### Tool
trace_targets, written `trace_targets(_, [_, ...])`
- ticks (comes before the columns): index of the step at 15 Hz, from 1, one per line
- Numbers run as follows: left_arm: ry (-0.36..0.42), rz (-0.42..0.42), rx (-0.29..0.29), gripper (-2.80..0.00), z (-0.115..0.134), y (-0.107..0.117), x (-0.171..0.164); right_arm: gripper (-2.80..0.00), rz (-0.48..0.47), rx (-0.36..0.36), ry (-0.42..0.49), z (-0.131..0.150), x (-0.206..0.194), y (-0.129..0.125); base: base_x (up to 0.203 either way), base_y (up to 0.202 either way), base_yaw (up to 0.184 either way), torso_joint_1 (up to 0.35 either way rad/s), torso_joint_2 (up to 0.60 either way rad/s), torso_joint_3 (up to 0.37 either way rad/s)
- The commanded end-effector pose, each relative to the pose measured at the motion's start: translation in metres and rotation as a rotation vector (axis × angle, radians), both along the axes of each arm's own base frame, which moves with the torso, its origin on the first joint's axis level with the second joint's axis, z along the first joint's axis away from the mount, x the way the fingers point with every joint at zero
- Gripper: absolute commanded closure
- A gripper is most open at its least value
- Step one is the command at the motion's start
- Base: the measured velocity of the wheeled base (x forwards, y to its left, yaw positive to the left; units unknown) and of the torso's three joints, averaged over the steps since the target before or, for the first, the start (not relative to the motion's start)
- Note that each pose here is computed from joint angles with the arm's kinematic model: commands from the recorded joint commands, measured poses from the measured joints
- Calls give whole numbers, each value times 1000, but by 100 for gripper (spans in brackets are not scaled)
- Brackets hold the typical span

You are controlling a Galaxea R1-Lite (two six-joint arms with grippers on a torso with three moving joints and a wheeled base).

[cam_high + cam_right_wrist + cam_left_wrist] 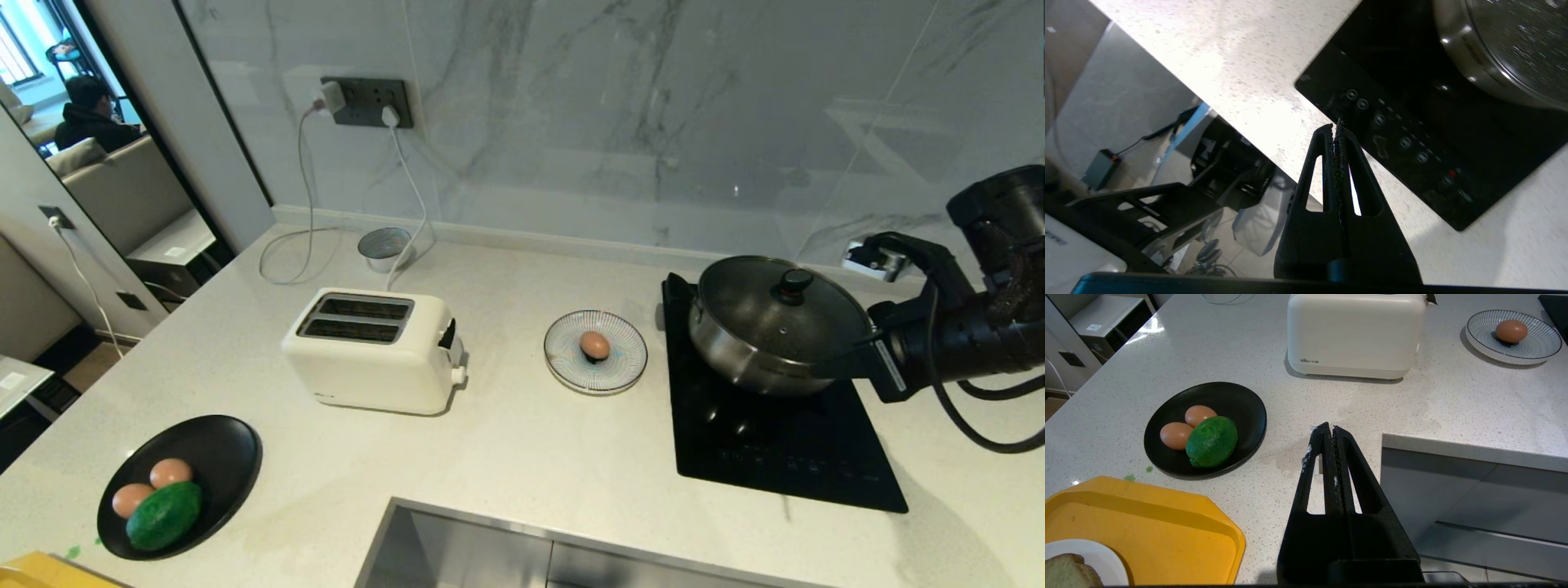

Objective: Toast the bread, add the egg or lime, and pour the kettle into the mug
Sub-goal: Pick up the egg

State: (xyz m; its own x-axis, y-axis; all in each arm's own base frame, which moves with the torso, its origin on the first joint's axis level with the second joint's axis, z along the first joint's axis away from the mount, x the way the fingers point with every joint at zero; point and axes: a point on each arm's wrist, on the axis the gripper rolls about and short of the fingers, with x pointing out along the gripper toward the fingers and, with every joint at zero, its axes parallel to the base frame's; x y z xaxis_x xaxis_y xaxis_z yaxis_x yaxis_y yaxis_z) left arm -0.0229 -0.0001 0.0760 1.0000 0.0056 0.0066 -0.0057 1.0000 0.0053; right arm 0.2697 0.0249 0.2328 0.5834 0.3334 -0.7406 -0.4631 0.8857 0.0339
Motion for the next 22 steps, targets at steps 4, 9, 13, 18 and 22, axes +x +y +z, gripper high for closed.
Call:
trace_targets(4, [-1,0,-1,0,0,0,0,0,12,5,30,-20,27,3,0,0,0,0,0,0])
trace_targets(9, [-1,2,0,0,0,0,0,0,41,8,-59,-40,77,17,0,0,0,0,0,0])
trace_targets(13, [-1,2,0,0,0,0,0,0,47,9,-65,-43,91,21,0,0,0,0,0,0])
trace_targets(18, [-1,1,-1,0,0,0,0,0,51,11,-123,-30,107,22,0,0,0,0,0,0])
trace_targets(22, [-2,1,0,0,0,0,0,0,100,12,-97,-27,113,42,0,0,0,0,0,0])
